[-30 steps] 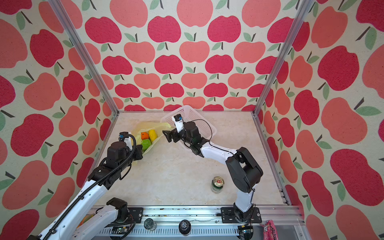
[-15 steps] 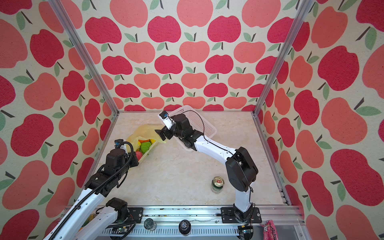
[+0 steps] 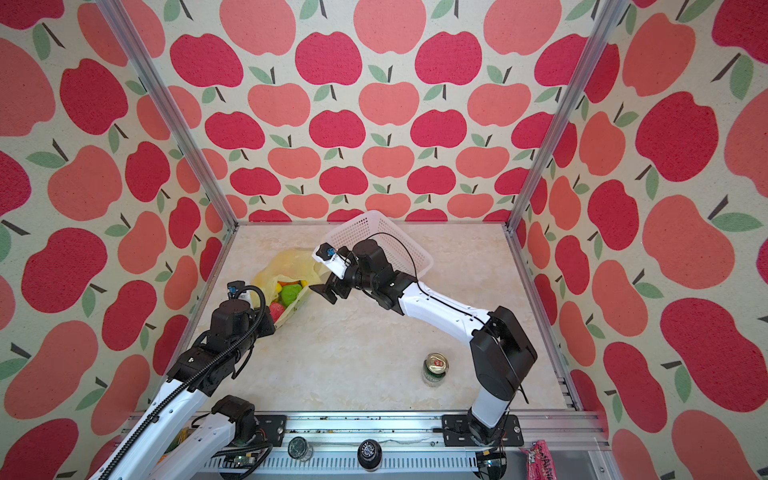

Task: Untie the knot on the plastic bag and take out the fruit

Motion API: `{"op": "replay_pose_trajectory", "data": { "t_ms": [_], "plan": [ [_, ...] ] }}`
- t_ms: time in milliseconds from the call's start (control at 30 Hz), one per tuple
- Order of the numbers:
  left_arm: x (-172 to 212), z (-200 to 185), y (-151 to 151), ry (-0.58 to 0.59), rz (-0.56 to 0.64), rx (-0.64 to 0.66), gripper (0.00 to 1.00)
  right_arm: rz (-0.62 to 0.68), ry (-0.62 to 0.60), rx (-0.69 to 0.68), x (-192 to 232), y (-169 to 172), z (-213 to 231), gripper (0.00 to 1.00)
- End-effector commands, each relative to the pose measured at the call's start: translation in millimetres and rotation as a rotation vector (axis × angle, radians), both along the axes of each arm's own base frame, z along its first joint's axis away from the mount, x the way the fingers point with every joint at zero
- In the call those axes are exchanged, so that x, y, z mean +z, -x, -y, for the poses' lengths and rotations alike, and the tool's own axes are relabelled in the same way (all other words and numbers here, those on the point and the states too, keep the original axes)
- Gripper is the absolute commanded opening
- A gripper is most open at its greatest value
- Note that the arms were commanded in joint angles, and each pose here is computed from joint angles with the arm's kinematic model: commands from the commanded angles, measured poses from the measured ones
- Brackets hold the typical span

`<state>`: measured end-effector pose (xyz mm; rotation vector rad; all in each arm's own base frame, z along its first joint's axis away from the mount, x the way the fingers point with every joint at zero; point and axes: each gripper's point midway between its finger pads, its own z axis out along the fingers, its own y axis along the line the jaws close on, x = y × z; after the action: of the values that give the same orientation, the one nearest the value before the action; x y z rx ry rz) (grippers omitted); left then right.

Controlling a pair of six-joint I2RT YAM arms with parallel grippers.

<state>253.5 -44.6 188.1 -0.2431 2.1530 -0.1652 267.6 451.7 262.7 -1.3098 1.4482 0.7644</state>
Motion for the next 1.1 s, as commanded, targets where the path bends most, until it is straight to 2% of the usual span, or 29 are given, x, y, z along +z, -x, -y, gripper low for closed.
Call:
{"op": "replay_pose_trajectory", "data": {
  "t_ms": [0, 133, 233, 300, 433, 467, 533, 700, 867, 967, 1067],
  "plan": [
    [1, -1, 2, -0.007, -0.016, 0.004, 0.01, 0.087, 0.067, 0.005, -18, 4, 0, 0.99],
    [4, 0, 1, -0.004, -0.013, -0.002, 0.02, 0.132, 0.120, -0.067, -32, -17, 0, 0.99],
    [3, 0, 3, -0.002, -0.015, -0.001, 0.02, 0.156, 0.141, -0.092, -35, -25, -1, 0.94],
    [4, -3, 4, -0.010, -0.014, 0.009, 0.04, 0.168, 0.135, -0.090, -34, -28, -2, 0.79],
    [9, -6, 3, -0.025, -0.007, 0.019, 0.13, 0.176, 0.113, -0.090, -23, -30, -5, 0.23],
    [12, -7, 2, -0.031, -0.003, 0.023, 0.19, 0.178, 0.099, -0.094, -17, -29, -4, 0.14],
    [18, -11, 1, -0.046, 0.003, 0.043, 0.31, 0.174, 0.064, -0.106, -6, -27, -1, 0.03],
    [60, -30, 6, -0.080, 0.064, 0.127, 0.46, 0.148, -0.038, -0.128, 17, -18, 13, 0.00],
    [137, -47, 26, -0.049, 0.240, 0.179, 0.65, 0.071, -0.095, -0.138, 23, -13, 28, 0.00],
    [181, -57, 38, -0.028, 0.337, 0.218, 0.68, 0.029, -0.122, -0.154, 21, -16, 40, 0.00],
    [217, -53, 33, -0.019, 0.387, 0.198, 0.69, 0.001, -0.131, -0.173, 19, -19, 52, 0.00]
  ]
}}
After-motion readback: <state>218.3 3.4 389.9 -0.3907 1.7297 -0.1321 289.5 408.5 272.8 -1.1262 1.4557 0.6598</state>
